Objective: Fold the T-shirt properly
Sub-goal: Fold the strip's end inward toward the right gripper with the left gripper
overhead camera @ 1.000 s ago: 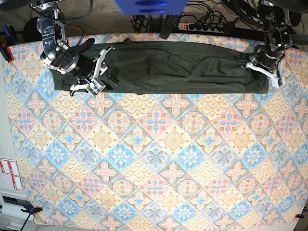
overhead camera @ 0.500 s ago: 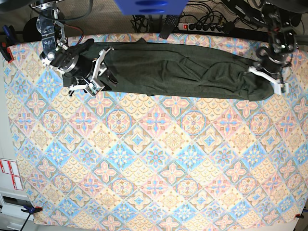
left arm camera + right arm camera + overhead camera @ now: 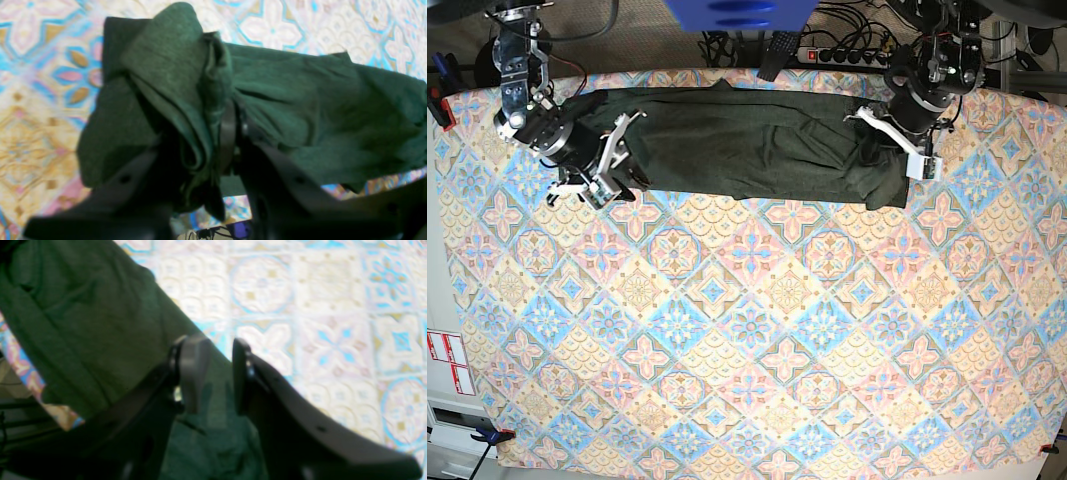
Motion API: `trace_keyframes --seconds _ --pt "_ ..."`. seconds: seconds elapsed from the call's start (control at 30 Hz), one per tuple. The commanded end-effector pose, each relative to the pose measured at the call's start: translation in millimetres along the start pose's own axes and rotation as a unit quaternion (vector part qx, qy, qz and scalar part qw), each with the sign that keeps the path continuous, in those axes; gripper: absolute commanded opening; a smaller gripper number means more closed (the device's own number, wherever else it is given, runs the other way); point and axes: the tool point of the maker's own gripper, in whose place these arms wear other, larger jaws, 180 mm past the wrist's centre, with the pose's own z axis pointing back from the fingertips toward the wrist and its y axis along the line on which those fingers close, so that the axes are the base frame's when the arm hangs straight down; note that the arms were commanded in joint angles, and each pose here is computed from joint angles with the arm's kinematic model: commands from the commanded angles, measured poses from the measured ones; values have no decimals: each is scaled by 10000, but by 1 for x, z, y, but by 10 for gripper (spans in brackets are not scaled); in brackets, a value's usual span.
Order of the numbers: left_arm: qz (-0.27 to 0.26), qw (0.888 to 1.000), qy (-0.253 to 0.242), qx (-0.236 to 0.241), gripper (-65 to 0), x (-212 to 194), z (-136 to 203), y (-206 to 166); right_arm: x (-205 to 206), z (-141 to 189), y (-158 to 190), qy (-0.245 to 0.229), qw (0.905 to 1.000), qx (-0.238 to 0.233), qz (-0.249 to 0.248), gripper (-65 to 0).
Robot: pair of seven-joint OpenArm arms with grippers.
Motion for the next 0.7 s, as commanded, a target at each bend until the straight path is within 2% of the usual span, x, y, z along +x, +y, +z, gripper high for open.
trace_keyframes --seconds 0.0,0.27,0.67 --pt "-65 9998 -164 -104 -650 9 2 -7 12 4 -5 -233 9997 -42 35 -497" --pt "129 9989 -128 -428 -650 1 -6 -37 13 4 -6 -238 9997 -46 39 -497" --pt "-41 9947 -39 -1025 -650 2 -26 -81 12 4 -4 -227 9997 -37 32 -497"
